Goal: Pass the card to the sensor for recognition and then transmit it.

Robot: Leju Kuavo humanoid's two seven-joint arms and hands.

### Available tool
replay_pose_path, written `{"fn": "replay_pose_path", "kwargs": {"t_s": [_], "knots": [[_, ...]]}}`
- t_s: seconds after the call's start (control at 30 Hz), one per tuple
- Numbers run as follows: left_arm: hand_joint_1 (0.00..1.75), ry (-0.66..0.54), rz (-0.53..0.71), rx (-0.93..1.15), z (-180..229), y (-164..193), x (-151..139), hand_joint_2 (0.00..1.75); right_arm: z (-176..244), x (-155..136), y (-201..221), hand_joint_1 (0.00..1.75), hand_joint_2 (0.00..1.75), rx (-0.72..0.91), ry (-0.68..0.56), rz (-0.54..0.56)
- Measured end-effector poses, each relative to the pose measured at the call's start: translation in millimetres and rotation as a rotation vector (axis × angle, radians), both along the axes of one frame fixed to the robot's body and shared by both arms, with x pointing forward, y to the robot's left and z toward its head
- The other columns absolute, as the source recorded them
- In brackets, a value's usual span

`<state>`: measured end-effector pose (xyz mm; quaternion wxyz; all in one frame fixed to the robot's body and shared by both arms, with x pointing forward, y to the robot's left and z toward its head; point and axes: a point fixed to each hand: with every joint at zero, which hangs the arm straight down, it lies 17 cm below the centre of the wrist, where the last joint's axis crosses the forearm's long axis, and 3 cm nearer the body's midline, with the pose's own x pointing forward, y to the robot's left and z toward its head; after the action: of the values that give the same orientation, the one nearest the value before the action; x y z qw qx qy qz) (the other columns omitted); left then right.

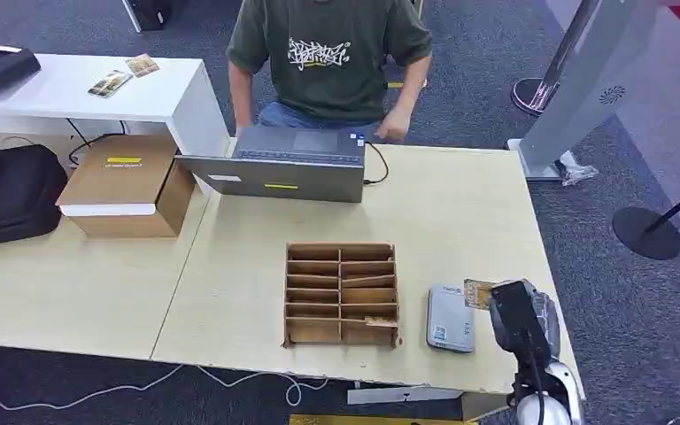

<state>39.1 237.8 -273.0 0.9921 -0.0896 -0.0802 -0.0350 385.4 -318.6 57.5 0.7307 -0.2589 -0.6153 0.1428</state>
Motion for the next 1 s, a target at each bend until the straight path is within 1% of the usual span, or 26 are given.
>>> {"fn": "replay_pose_path", "kwargs": {"t_s": [0.23, 0.5, 0.8, 1.0], "knots": [[0.00, -0.002, -0.005, 0.000, 0, -1, 1, 0.00, -18, -5, 13, 1.75, 1.75, 0.042, 0.064, -0.011], [0.00, -0.006, -0.009, 0.002, 0, -1, 4, 0.00, -31, -9, 17, 1.75, 1.75, 0.030, 0.119, -0.022], [0.00, -0.007, -0.021, 0.004, 0, -1, 3, 0.00, -44, -11, 22, 1.75, 1.75, 0.015, 0.168, -0.002], [0.00, -0.009, -0.028, 0.009, 0, 1, 4, 0.00, -45, -4, 32, 1.75, 1.75, -0.004, 0.178, 0.029]]}}
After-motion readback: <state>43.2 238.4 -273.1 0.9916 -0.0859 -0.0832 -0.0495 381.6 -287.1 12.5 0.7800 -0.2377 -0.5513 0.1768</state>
